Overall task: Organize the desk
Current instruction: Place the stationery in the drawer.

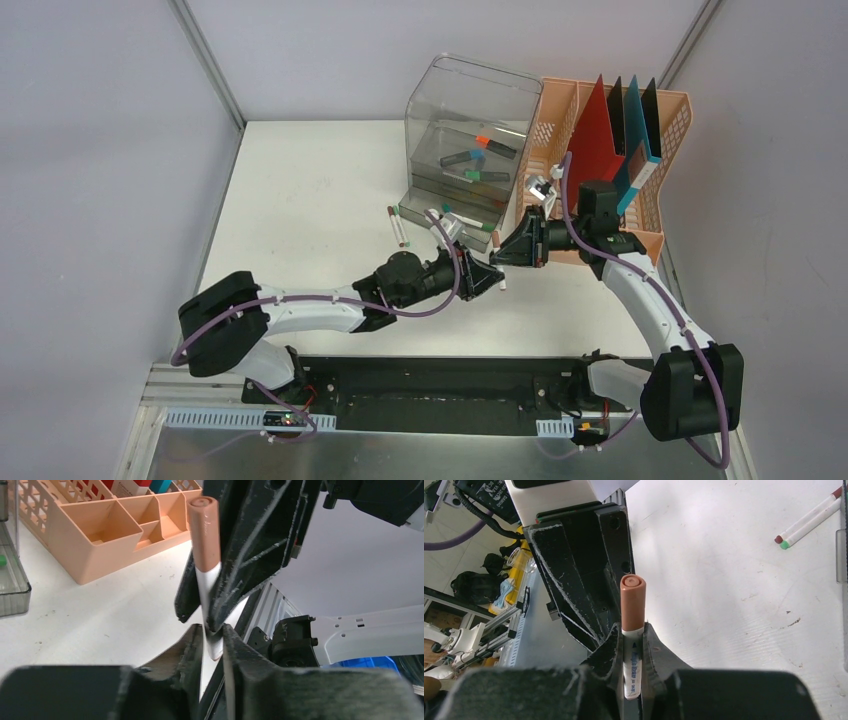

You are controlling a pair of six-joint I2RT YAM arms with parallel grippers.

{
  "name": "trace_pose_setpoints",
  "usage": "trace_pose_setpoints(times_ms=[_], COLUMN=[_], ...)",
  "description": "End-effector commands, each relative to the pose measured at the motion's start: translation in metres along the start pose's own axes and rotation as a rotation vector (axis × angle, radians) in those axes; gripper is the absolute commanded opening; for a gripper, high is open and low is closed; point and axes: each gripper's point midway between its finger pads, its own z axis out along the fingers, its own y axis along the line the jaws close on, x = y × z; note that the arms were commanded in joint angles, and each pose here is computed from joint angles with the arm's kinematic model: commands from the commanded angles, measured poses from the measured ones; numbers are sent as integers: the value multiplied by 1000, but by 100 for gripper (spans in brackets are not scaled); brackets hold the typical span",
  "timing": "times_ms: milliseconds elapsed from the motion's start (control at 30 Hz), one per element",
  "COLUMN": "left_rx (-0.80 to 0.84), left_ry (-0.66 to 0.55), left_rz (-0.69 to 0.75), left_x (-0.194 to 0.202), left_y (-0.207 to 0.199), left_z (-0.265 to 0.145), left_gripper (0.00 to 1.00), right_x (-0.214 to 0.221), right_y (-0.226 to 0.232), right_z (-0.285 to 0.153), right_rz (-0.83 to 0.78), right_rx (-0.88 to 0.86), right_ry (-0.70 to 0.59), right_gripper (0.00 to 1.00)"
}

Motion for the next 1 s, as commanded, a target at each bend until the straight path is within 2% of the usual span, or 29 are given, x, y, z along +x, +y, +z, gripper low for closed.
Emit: trace_pose_setpoints(times_ms=[0, 167, 333, 467, 500, 567, 800, 967], left_rx=[-18, -7, -43, -83, -110, -188, -559, -706], left_ry=[-42, -62, -97, -102, -106, -107, -120, -127], left_rz=[34, 94, 167, 241, 257, 282, 365, 401], left_x=[-20, -26, -33, -37, -39, -42, -48, -40], left_y=[-6, -7, 2, 10, 14, 28, 97, 134], left_z=[-5, -19, -38, -55, -60, -71, -121, -148], left_gripper=[30, 60, 83, 97, 99, 99, 99, 99], right_x=[-10, -8, -6, -6, -6, -6, -6, -5], right_y=[19, 22, 23, 24, 24, 21, 19, 17], right_z=[0, -1, -1, -2, -2, -2, -3, -4], right_rz=[-63, 5, 23, 39, 45, -95, -108, -104], right_rx=[-77, -77, -77, -75, -75, -87, -80, -72], right_ry=[-4, 8, 12, 14, 14, 8, 7, 8], right_gripper=[0, 0, 0, 0, 0, 0, 0, 0])
